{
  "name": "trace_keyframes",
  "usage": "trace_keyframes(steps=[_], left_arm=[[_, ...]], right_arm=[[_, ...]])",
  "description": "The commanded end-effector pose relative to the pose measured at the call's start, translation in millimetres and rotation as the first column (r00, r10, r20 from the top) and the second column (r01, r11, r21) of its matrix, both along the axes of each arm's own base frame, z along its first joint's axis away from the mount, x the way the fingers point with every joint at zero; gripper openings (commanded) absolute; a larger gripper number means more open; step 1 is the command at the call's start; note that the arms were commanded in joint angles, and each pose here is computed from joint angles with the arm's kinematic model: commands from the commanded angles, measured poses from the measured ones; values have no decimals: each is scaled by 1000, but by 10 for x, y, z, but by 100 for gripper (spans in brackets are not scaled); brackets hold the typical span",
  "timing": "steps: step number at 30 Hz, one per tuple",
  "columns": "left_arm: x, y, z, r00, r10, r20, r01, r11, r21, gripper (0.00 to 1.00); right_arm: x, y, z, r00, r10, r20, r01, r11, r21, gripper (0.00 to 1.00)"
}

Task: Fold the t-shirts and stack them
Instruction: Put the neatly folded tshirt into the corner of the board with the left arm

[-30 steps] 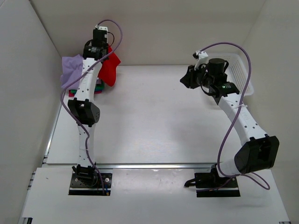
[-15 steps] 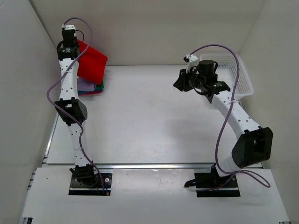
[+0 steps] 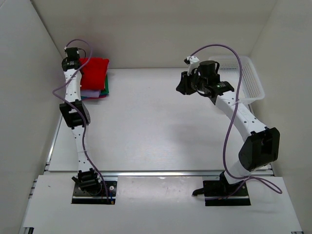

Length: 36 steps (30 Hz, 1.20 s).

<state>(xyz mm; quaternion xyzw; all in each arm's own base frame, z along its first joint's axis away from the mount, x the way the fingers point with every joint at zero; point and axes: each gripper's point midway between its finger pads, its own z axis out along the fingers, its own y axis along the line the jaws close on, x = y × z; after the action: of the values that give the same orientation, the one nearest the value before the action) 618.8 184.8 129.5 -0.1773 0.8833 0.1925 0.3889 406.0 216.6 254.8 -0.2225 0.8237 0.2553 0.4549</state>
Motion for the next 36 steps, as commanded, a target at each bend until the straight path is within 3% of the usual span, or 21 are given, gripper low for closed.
trace_keyframes(steps=[1, 4, 6, 7, 12, 13, 14, 15, 16, 17, 23, 29, 36], left_arm=[[46, 80, 185, 996, 47, 73, -47, 999, -6, 5], [68, 192, 48, 995, 65, 79, -63, 997, -33, 12], [73, 181, 80, 994, 73, 87, -71, 997, -29, 44], [84, 186, 171, 992, 73, 105, -71, 997, -19, 55], [59, 222, 854, 966, 104, 235, -114, 993, 26, 80], [48, 195, 1128, 950, 104, 295, -113, 994, 14, 82], [36, 192, 1196, 947, 100, 305, -109, 994, 12, 83], [-20, 156, 1444, 935, 91, 343, -98, 995, 1, 84], [-61, 91, 1624, 927, 72, 368, -74, 997, -10, 85], [-135, 46, 1802, 921, 58, 385, -58, 998, -12, 86], [-682, -573, 2240, 942, -56, 331, 82, 995, -63, 91], [-1486, -1068, 2109, 967, -145, 207, 188, 961, -202, 90], [-2370, -1563, 1850, 951, -257, 173, 294, 927, -235, 92]], right_arm=[[46, 46, 157, 999, -3, 41, 3, 1000, -6, 16], [45, 73, 141, 1000, -5, 30, 5, 1000, -9, 16], [36, 92, 133, 1000, 1, 31, -1, 1000, -15, 17], [39, 90, 105, 1000, 0, 22, 0, 1000, -20, 16], [-18, 166, 193, 1000, 4, 27, -3, 1000, -14, 18], [-29, 159, 255, 999, -3, 33, 3, 1000, -6, 28], [-25, 161, 259, 1000, -11, 29, 11, 1000, -3, 35], [-47, 112, 279, 999, -36, 18, 36, 999, 8, 55], [-26, 39, 274, 997, -73, 6, 73, 997, 19, 86], [-27, -1, 272, 996, -92, -6, 92, 995, 25, 99], [-34, -537, -111, 965, -252, -78, 242, 963, -119, 99], [-301, -956, -331, 911, -330, -248, 322, 944, -73, 100], [-599, -1138, -410, 908, -370, -197, 362, 929, -79, 99]])
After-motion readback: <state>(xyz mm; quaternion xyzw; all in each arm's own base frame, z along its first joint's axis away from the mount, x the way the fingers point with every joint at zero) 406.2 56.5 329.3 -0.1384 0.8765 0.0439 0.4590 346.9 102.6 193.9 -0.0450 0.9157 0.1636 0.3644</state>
